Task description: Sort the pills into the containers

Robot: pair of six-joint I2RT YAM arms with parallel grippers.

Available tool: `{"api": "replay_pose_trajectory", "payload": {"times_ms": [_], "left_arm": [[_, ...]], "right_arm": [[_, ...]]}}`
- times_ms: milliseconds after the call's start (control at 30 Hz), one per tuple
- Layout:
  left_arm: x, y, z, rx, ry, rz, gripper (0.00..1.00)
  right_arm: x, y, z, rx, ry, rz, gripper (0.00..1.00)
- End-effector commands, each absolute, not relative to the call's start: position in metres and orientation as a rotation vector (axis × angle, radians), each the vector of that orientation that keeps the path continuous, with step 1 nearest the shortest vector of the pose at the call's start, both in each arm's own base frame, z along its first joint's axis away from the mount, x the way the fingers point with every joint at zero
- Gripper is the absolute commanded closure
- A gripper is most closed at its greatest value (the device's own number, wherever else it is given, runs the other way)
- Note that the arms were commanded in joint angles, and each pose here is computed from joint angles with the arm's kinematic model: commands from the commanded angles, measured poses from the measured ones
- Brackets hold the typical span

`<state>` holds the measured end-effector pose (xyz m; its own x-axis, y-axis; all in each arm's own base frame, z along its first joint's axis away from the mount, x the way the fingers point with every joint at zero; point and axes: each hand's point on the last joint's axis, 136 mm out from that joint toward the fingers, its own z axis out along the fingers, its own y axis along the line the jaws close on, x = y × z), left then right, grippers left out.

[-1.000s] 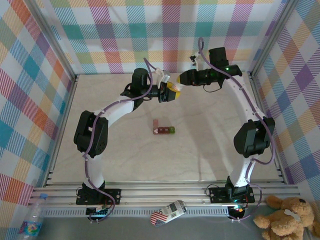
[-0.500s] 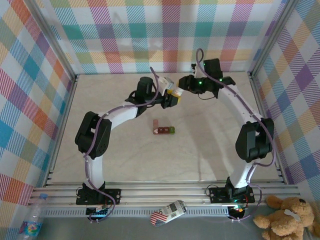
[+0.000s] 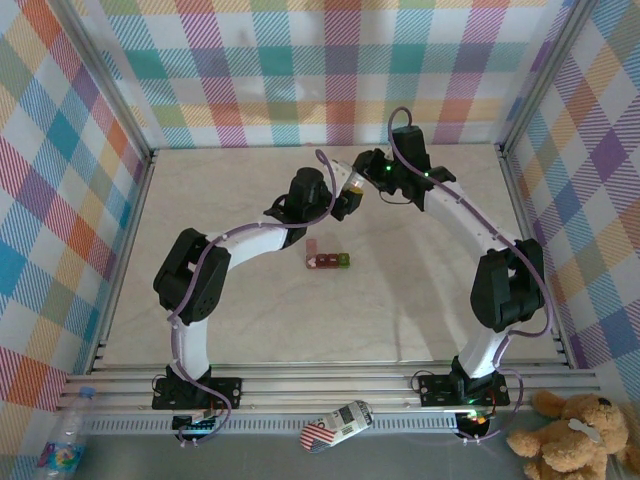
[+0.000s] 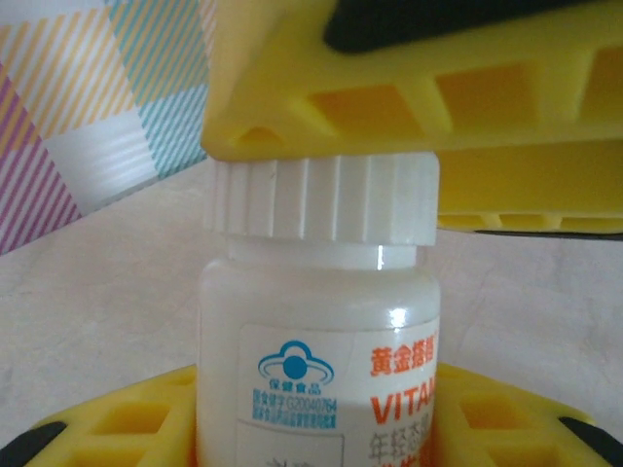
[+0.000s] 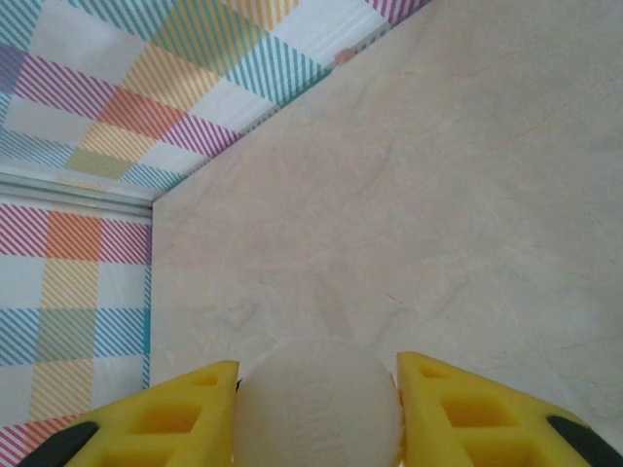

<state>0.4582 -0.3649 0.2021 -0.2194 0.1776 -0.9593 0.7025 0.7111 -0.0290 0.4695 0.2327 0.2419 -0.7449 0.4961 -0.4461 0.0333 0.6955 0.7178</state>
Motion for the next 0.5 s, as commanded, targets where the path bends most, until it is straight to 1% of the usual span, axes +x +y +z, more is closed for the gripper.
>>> {"api": "replay_pose_trajectory", "payload": {"times_ms": [0, 67, 200, 333, 467], "left_arm": [[0.452, -0.379, 0.272, 0.631, 1.541, -0.619, 1.00], [0.455, -0.376, 0.274, 0.622, 1.538, -0.615, 1.00], [0.463, -0.364, 0.279, 0.600, 1.534, -0.621, 1.00], [0.469, -0.347, 0.284, 0.600, 1.525, -0.648, 1.00], [0.466, -0.338, 0.287, 0.663, 1.501, -0.735, 1.00]], "right_arm": [[0.458, 0.249, 0.258, 0.416, 2.268, 1.033, 0.59], [0.459, 0.243, 0.264, 0.417, 2.256, 1.043, 0.54], [0.459, 0.221, 0.292, 0.400, 2.187, 1.057, 0.42], [0.447, 0.190, 0.312, 0.364, 2.141, 0.986, 0.31], [0.439, 0.166, 0.319, 0.293, 2.120, 0.921, 0.25]]}}
